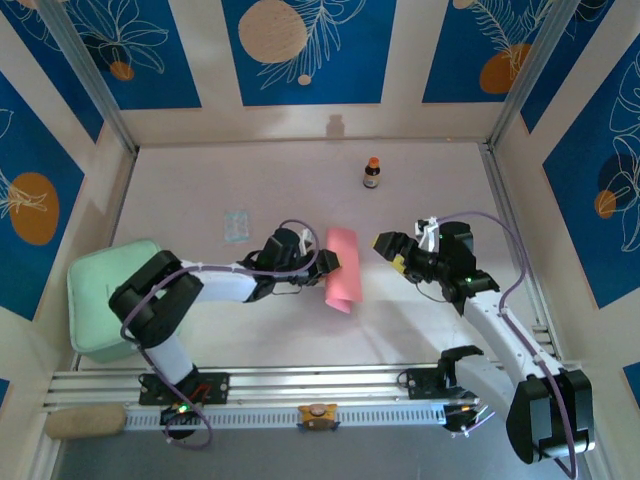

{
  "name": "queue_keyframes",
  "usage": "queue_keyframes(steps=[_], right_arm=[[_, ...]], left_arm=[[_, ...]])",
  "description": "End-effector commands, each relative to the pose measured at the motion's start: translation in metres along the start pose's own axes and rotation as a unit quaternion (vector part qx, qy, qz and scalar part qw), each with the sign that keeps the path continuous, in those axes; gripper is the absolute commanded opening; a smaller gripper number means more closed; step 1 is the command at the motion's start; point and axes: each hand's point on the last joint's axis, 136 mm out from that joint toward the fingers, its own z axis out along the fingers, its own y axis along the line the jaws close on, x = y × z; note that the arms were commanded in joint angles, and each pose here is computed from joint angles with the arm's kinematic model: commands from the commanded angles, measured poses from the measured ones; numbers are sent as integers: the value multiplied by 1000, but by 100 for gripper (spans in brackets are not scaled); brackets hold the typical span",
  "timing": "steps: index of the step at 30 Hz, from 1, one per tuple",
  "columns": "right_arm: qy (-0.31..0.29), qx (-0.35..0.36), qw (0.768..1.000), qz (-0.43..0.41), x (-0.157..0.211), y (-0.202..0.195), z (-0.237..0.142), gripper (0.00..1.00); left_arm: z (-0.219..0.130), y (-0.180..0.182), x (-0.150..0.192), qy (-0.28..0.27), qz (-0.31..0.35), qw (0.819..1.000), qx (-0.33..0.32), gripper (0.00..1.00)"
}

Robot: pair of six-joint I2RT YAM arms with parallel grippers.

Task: Fold a paper plane with a square sheet of paper (pick it up from the middle)
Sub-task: First fold the square sheet of paper in half at the center of the table, then hold the square sheet of paper at the center of the table.

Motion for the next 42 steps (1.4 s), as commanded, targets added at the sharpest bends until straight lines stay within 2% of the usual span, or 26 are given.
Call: queue_keyframes(steps=[1, 6, 12, 19, 31, 38, 42], right_arm=[[29, -50, 997, -50, 11, 18, 1, 95], [61, -40, 997, -35, 14, 16, 7, 95], [117, -1, 993, 27, 21, -2, 23, 99], [119, 42, 991, 43, 18, -12, 30, 99], [145, 29, 988, 49, 29, -13, 40, 99], [148, 7, 988, 38, 33, -5, 41, 99], [150, 12, 988, 44, 36, -9, 44, 92]], left_arm=[[4, 3, 8, 18, -2, 1000, 5, 43], [12, 12, 13, 33, -5, 999, -1, 43], [16, 31, 20, 43, -15, 999, -23, 45], [12, 45, 23, 48, -3, 997, -67, 53], [-4, 46, 19, 65, 66, 984, -153, 63], [-12, 51, 18, 76, 94, 974, -194, 59], [-11, 57, 19, 84, 97, 970, -205, 55]])
